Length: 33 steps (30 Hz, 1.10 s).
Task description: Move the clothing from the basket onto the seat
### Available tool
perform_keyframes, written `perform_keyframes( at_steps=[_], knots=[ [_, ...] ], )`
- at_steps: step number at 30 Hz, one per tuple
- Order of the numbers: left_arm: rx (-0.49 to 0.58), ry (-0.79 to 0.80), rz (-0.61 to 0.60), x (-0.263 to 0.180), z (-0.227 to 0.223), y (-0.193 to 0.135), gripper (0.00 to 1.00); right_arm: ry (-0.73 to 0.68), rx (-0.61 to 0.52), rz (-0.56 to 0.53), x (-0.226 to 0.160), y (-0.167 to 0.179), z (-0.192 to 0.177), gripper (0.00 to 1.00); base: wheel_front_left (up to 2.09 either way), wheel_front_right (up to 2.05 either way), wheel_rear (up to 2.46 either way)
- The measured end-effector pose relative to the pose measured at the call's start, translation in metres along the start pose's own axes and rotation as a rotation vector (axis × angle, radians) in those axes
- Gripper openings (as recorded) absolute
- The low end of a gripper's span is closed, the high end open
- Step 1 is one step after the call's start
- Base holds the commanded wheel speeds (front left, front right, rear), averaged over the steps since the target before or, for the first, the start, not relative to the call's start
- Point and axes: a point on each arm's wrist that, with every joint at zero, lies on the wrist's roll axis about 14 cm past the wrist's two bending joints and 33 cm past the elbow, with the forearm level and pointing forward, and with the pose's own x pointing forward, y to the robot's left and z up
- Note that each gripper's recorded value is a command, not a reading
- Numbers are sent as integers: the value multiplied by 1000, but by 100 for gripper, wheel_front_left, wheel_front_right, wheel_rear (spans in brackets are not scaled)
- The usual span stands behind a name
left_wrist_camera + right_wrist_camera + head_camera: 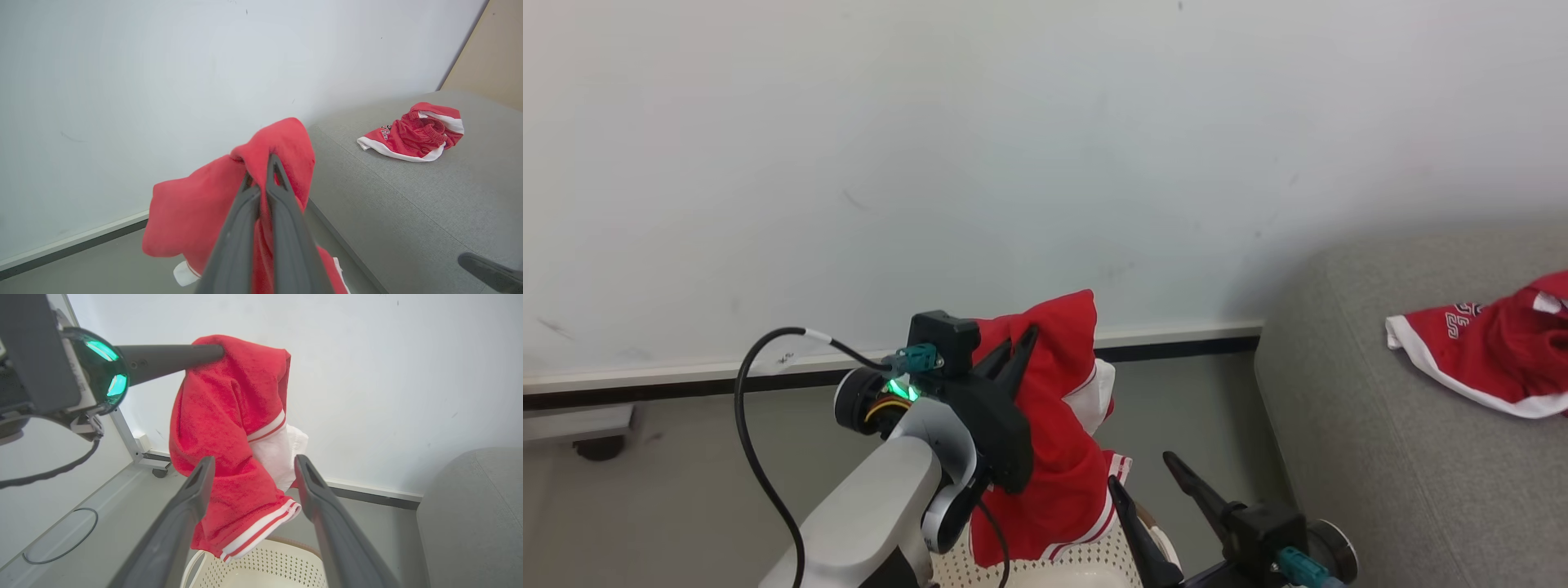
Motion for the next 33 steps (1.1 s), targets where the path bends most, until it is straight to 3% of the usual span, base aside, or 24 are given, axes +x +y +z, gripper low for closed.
perform_keyframes(
  at_steps=[6, 13, 33],
  knots=[
    [61, -55, 19, -9, 31, 4, 0, -12, -15, 80, 3, 26, 6, 100, 0, 0, 0],
    [54, -57, 5, -10, 31, -2, 0, -19, -21, 119, 9, 36, 10, 100, 0, 0, 0],
    [-5, -90, -124, -19, 52, -54, 0, 34, -56, 111, 29, 21, -1, 100, 0, 0, 0]
  ],
)
